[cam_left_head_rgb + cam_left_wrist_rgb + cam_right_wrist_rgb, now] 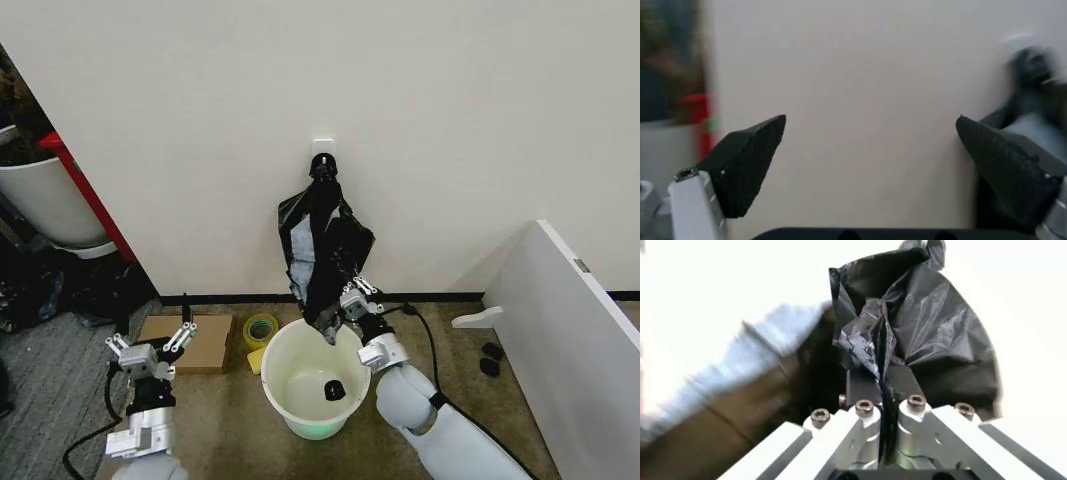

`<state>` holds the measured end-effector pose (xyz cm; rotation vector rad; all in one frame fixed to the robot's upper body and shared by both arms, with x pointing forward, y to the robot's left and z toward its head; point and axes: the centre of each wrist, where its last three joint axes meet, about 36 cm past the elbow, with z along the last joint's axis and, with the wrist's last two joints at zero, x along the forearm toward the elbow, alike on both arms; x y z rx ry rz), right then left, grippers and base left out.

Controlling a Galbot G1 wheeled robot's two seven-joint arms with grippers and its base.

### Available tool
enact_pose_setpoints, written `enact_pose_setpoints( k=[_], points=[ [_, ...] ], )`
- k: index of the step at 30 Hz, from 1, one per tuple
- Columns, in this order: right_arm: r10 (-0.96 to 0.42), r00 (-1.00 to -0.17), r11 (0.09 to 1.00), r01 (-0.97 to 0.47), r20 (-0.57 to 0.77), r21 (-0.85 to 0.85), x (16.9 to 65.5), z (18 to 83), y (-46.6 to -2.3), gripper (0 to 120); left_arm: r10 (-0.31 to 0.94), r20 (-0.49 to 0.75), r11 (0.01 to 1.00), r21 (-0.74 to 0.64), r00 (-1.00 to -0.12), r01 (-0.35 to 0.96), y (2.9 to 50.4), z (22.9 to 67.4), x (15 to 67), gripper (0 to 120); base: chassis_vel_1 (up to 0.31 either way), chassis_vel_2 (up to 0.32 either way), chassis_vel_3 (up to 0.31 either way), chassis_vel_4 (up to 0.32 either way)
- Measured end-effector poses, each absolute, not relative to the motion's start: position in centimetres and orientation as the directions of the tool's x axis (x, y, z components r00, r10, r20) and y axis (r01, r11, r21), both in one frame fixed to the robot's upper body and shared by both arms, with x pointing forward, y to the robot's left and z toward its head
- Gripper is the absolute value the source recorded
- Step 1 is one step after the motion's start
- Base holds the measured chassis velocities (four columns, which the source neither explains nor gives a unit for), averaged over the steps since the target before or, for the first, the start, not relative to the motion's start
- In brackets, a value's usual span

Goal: Place the garbage bag over the trash bin.

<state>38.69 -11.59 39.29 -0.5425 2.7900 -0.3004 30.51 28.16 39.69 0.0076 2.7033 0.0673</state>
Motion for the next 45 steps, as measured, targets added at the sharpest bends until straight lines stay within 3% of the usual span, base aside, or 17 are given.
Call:
enact_pose_setpoints(
  k=[4, 7, 9, 13, 20, 27, 32, 38, 40, 45],
  points=[
    [-0.415, -0.875, 0.909, -0.409, -0.250, -0.079, 38.5, 40.5, -11.3, 0, 0.242, -0.427, 0.970, 0.110, -0.871, 0.216, 30.6, 42.4, 34.4, 100, 0.000, 0.000, 0.000, 0.000],
    [-0.423, -0.865, 0.903, -0.429, -0.270, -0.041, 38.8, 40.8, -11.2, 0, 0.349, -0.369, 0.937, 0.108, -0.862, 0.333, 31.0, 43.1, 37.2, 100, 0.000, 0.000, 0.000, 0.000],
    [-0.424, -0.864, 0.902, -0.430, -0.272, -0.040, 38.8, 40.8, -11.2, 0, 0.360, -0.356, 0.932, 0.106, -0.862, 0.345, 31.0, 43.1, 37.7, 100, 0.000, 0.000, 0.000, 0.000],
    [-0.430, -0.857, 0.898, -0.439, -0.285, -0.036, 38.9, 40.8, -11.0, 0, 0.431, -0.199, 0.902, 0.071, -0.880, 0.426, 29.7, 43.4, 40.6, 100, 0.000, 0.000, 0.000, 0.000],
    [-0.428, -0.857, 0.899, -0.435, -0.288, -0.044, 39.0, 40.7, -11.2, 0, 0.490, -0.039, 0.871, 0.063, -0.871, 0.488, 27.7, 43.5, 42.0, 100, 0.000, 0.000, 0.000, 0.000],
    [-0.433, -0.854, 0.898, -0.437, -0.288, -0.053, 38.7, 40.5, -11.3, 0, 0.500, 0.032, 0.863, 0.073, -0.866, 0.501, 26.1, 43.7, 42.8, 100, 0.000, 0.000, 0.000, 0.000],
    [-0.436, -0.853, 0.897, -0.439, -0.288, -0.057, 38.6, 40.5, -11.3, 0, 0.468, 0.071, 0.878, 0.075, -0.881, 0.473, 25.4, 44.0, 42.5, 85, 0.000, 0.000, 0.000, 0.000],
    [-0.437, -0.851, 0.896, -0.439, -0.290, -0.061, 38.7, 40.5, -11.2, 0, 0.463, 0.073, 0.882, 0.063, -0.883, 0.467, 25.3, 44.2, 41.5, 58, 0.000, 0.000, 0.000, 0.000],
    [-0.437, -0.851, 0.897, -0.439, -0.291, -0.061, 38.7, 40.5, -11.3, 0, 0.462, 0.074, 0.882, 0.062, -0.884, 0.467, 25.4, 44.2, 41.5, 56, 0.000, 0.000, 0.000, 0.000],
    [-0.433, -0.851, 0.897, -0.438, -0.295, -0.054, 38.3, 40.6, -11.3, 0, 0.458, 0.083, 0.887, 0.024, -0.885, 0.461, 25.3, 44.2, 40.9, 34, 0.000, 0.000, 0.000, 0.000]
  ],
)
